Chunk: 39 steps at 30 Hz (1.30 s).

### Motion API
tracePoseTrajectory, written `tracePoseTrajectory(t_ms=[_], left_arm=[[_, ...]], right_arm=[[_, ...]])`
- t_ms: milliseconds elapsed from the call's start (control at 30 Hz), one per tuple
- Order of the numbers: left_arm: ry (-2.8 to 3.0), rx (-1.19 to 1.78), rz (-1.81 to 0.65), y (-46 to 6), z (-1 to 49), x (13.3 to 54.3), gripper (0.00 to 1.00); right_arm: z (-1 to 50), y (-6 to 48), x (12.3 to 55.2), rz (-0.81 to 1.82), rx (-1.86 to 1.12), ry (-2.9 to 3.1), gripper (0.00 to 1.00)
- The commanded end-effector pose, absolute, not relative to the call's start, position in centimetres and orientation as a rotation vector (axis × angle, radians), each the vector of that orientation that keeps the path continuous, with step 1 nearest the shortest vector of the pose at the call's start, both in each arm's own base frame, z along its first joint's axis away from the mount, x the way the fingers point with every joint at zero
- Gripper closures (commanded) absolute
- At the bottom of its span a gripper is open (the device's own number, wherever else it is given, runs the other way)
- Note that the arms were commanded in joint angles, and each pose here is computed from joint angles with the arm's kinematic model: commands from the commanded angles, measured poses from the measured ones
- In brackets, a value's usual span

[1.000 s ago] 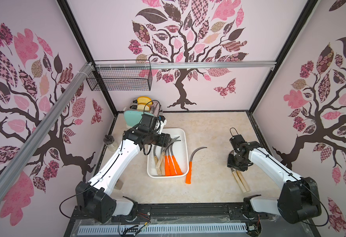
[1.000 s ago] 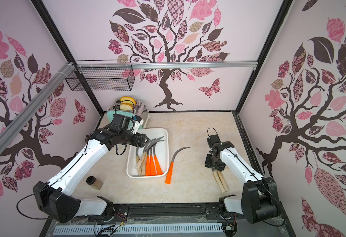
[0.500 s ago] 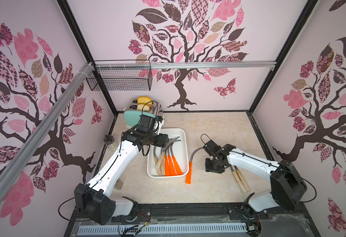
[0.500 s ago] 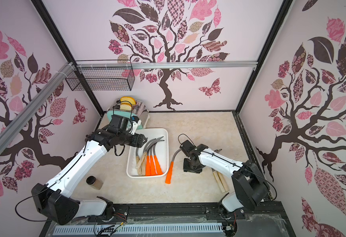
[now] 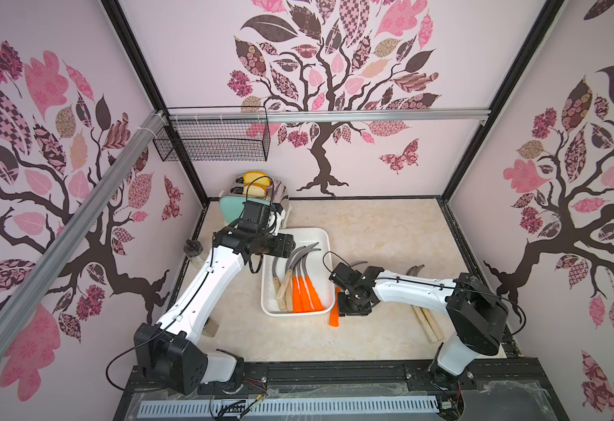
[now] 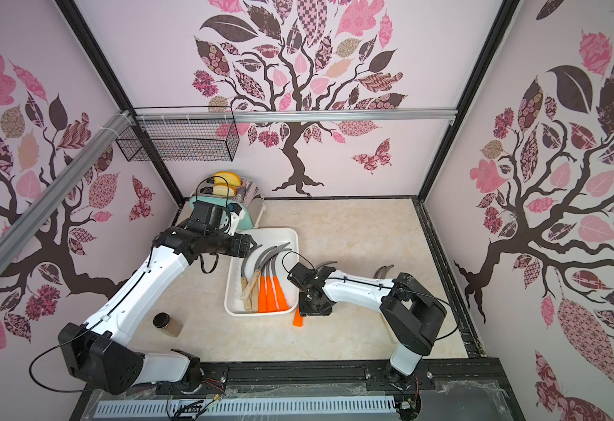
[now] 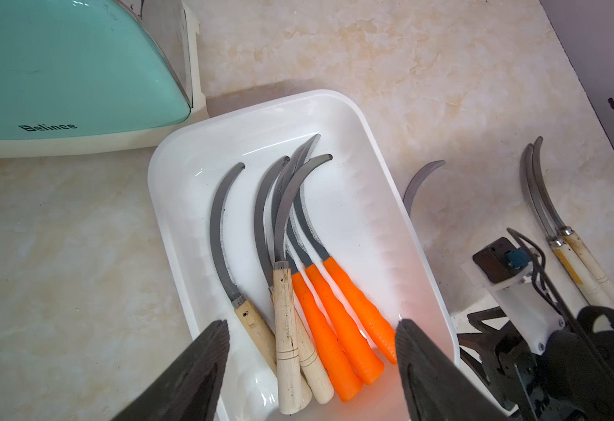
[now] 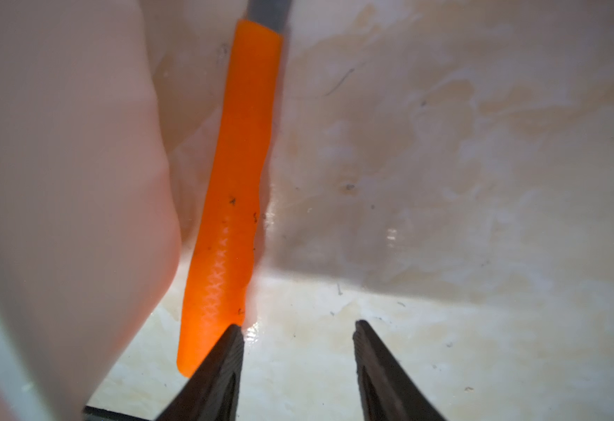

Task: Put small sickles into storage boxes
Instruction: Pick up the sickle at the center of the board.

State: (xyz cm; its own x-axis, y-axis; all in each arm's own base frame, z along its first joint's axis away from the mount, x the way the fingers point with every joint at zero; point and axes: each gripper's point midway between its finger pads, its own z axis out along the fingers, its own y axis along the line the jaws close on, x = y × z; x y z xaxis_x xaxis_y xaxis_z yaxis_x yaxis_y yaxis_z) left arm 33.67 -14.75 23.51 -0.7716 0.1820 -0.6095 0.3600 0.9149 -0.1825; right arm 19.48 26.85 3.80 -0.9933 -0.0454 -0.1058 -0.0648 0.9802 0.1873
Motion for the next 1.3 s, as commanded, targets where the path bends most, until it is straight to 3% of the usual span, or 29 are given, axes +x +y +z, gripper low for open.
tracePoseTrajectory(t_ms=[0, 633, 1000, 1267], left_arm=[[2.442, 0.378, -0.409, -15.0, 24.3, 34.2, 0.24], [2.442, 0.363, -0.402, -14.8, 24.2, 34.2, 0.24], [2.44, 0.363, -0.412, -14.9, 24.3, 34.1, 0.24], [2.439, 0.361, -0.419, -15.0, 24.4, 34.2, 0.24]], right_arm=[[4.8, 28.0, 19.8, 0.327, -0.087, 2.983, 0.47], [4.0, 30.7, 18.9, 0.332, -0.195, 2.979, 0.46], [1.9, 28.9, 18.8, 0.148, -0.2, 3.017, 0.46], [3.1, 27.9, 19.5, 0.127, -0.191, 2.979, 0.47]])
